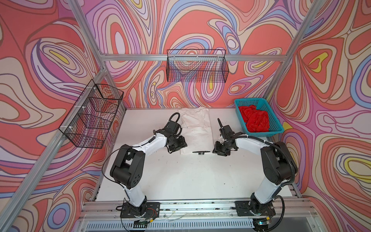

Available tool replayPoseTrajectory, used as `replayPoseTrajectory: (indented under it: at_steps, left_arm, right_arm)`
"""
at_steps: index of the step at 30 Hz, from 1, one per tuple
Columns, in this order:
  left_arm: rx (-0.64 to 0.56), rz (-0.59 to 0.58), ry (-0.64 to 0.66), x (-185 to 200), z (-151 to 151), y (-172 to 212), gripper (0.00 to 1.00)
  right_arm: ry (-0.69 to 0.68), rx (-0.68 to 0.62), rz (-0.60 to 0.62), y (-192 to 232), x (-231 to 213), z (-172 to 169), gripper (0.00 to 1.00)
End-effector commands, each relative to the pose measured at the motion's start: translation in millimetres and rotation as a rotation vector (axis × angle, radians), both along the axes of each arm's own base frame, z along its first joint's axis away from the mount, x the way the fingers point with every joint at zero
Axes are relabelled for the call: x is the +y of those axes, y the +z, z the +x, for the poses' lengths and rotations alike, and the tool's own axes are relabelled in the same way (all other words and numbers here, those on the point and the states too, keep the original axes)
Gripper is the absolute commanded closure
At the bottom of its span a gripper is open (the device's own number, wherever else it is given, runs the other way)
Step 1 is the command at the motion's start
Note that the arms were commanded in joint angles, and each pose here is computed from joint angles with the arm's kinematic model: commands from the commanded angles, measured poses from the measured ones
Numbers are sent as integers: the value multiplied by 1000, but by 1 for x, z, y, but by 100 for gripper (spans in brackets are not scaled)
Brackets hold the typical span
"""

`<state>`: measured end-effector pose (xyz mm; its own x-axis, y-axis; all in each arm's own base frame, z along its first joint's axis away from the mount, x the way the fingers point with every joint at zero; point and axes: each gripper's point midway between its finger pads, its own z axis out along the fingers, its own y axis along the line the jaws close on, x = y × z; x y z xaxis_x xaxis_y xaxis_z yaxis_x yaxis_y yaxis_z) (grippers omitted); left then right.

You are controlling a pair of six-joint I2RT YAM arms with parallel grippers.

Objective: Fold and stack the t-shirts

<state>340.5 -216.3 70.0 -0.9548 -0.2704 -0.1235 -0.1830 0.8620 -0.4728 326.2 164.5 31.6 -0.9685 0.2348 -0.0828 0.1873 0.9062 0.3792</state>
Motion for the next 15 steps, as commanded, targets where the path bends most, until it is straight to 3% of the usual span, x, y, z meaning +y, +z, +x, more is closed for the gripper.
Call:
replayPoseTrajectory:
  at_steps: [1, 15]
  left_arm:
    - [54, 41, 0, 8, -12, -27, 48]
    - [85, 75, 9, 15, -22, -52, 52]
  right_arm:
    - [-10, 14, 8, -13, 2, 0, 59]
    - [-10, 40, 19, -31, 4, -4, 64]
